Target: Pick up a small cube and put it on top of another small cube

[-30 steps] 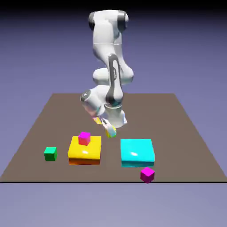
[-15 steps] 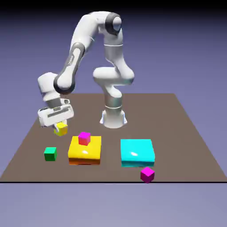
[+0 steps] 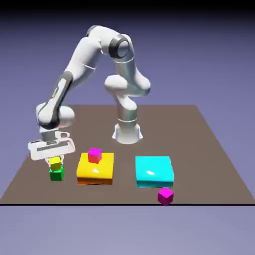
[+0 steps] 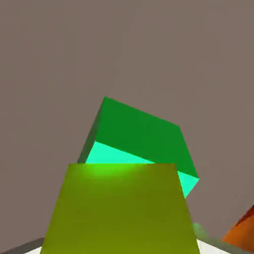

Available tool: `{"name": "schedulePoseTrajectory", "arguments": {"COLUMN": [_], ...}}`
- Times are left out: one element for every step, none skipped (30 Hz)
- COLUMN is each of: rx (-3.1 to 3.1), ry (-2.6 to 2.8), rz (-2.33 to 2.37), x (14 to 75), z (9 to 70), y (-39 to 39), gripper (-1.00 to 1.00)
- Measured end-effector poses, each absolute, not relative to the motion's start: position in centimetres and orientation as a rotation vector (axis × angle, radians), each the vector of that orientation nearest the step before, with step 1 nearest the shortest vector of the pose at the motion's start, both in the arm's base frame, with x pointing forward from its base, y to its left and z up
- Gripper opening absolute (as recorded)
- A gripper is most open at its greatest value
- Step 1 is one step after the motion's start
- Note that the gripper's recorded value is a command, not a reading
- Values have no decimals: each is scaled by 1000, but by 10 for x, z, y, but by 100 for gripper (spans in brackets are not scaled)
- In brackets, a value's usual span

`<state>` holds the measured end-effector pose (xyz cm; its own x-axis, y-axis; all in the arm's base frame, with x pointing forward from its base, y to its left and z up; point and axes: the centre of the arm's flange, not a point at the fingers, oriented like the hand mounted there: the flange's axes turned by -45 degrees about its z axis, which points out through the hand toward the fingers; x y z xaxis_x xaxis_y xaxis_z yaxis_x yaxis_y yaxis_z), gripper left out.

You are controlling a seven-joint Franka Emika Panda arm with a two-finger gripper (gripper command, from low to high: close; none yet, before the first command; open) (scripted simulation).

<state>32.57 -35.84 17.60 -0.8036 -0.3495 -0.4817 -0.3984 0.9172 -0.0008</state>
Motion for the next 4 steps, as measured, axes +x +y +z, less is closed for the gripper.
{"name": "schedulePoseTrajectory", "arguments": {"rx": [-539, -539, -539, -538], "ry": [2591, 2591, 2591, 2591], "rz": [137, 137, 137, 137], "x": [322, 318, 314, 310], "z": [188, 200, 211, 221], "y": [-360, -362, -364, -365], "gripper": [100, 100, 100, 100]}}
